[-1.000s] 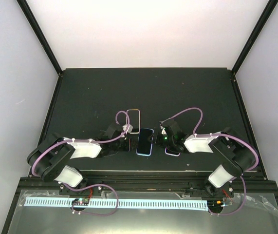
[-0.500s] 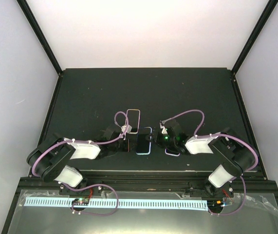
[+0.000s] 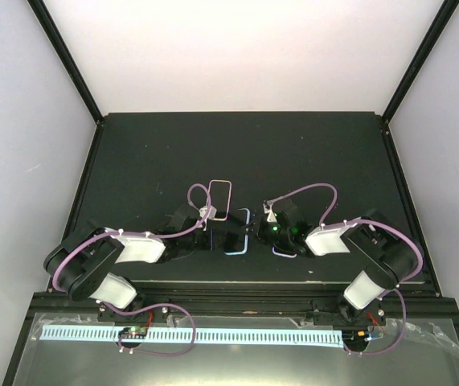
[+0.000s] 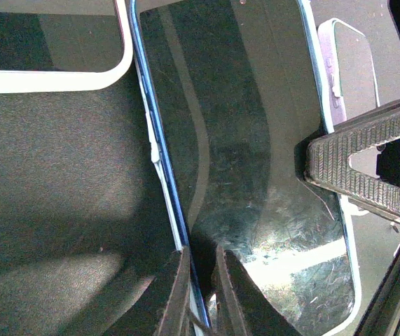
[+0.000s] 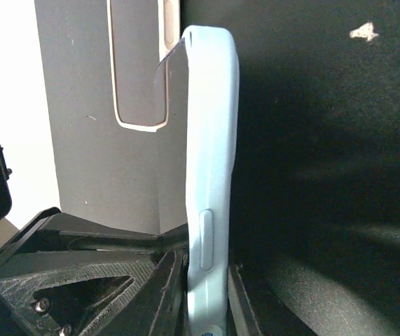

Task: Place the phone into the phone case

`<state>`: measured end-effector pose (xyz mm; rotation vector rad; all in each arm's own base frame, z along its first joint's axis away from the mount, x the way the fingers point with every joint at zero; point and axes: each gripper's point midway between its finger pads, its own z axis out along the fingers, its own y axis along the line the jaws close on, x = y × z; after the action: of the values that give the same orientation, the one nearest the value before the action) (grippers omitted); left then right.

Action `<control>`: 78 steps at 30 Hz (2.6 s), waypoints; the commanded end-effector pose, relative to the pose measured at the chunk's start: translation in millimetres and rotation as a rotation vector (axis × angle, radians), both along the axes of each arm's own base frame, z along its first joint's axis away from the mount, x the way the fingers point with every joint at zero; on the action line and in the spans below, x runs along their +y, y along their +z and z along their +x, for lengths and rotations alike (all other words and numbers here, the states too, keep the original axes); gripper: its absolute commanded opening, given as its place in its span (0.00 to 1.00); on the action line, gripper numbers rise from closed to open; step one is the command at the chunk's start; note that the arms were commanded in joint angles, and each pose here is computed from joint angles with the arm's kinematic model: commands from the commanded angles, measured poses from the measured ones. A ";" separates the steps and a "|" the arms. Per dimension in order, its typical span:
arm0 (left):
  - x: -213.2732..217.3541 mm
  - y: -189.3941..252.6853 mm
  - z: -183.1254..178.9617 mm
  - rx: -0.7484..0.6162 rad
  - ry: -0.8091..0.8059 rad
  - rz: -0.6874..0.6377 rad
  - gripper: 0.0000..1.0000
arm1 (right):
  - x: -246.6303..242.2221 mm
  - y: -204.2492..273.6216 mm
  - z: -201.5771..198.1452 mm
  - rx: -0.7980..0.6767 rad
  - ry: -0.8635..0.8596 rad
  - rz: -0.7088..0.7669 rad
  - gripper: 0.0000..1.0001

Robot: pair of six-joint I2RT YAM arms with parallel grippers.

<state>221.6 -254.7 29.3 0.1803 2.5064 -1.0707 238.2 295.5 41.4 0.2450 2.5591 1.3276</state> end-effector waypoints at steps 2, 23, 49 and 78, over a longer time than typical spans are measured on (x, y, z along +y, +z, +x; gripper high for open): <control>0.2 -8.8 -15.4 0.063 -0.030 -0.003 0.13 | 14.1 9.5 -7.3 -0.015 0.071 0.048 0.14; 38.9 121.8 -13.0 -0.147 0.033 -0.266 0.77 | 15.2 118.4 -35.5 -0.324 0.254 0.236 0.01; 29.7 270.4 -64.8 -0.356 -0.236 -0.777 0.71 | -1.0 252.7 -116.0 -0.518 0.444 0.681 0.01; 37.7 293.0 -68.2 -0.351 -0.169 -0.849 0.19 | 18.0 252.2 -114.8 -0.456 0.468 0.730 0.01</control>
<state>158.5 -219.7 302.8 0.2590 1.6393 -1.9009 125.9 314.8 271.9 -0.4826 1.8053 2.1339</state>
